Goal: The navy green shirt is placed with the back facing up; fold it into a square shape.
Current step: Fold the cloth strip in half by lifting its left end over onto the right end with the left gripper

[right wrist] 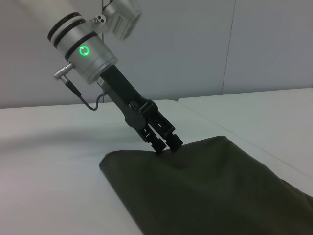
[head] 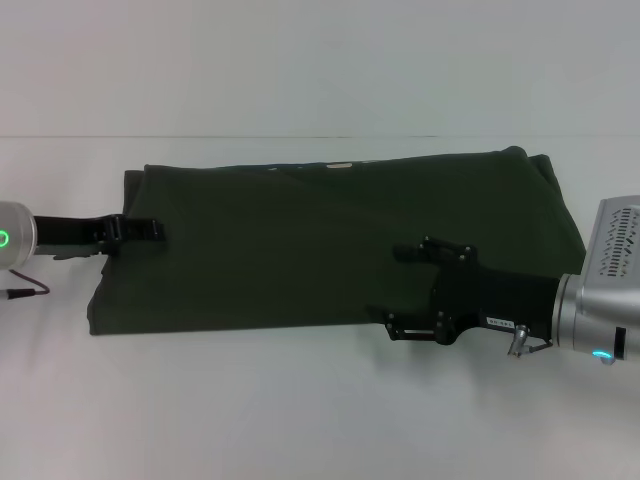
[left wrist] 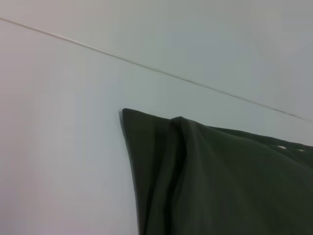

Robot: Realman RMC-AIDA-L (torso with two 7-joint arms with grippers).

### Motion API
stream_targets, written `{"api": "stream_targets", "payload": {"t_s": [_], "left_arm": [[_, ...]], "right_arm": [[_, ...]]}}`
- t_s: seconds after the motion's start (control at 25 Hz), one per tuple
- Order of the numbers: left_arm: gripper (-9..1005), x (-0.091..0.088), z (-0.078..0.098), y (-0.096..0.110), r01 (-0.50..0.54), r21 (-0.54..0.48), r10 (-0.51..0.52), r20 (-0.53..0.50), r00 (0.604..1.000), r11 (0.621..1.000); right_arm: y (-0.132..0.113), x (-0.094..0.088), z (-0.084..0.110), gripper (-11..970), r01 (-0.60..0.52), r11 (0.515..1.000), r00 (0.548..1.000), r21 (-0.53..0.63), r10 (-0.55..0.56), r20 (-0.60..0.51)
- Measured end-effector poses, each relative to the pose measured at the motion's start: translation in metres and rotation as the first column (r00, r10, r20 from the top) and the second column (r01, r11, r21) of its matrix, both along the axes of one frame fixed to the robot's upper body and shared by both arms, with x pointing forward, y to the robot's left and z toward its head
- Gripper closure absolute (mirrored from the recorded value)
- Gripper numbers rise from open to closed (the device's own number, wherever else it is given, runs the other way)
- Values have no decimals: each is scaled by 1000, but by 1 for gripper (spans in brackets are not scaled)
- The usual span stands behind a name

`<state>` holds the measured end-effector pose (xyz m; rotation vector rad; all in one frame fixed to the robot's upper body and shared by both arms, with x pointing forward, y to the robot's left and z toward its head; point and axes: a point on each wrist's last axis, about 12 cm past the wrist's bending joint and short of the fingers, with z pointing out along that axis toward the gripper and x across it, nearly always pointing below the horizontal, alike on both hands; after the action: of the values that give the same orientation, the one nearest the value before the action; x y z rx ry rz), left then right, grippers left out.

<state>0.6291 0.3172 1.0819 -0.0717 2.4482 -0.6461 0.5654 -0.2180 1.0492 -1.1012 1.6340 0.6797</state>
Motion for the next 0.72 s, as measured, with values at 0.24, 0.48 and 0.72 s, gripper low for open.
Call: {"api": "stream_targets", "payload": {"t_s": [0.24,0.48,0.72], "left_arm": [[145,-2,6,6,9,-37,-9,-9,1000,999],[144,-5,5,14,-15,-28,15,0,1000,999],[142,-6,0,15,-38,-18,38,5,999,999]], "right_arm": [[0,0,0,54,0,1000,1000,1,0,-1],[0,-1,-1,54,1,1000,1000,2,-1,-4],[0,0,0,55,0,1000,1000,2,0,-4]]}}
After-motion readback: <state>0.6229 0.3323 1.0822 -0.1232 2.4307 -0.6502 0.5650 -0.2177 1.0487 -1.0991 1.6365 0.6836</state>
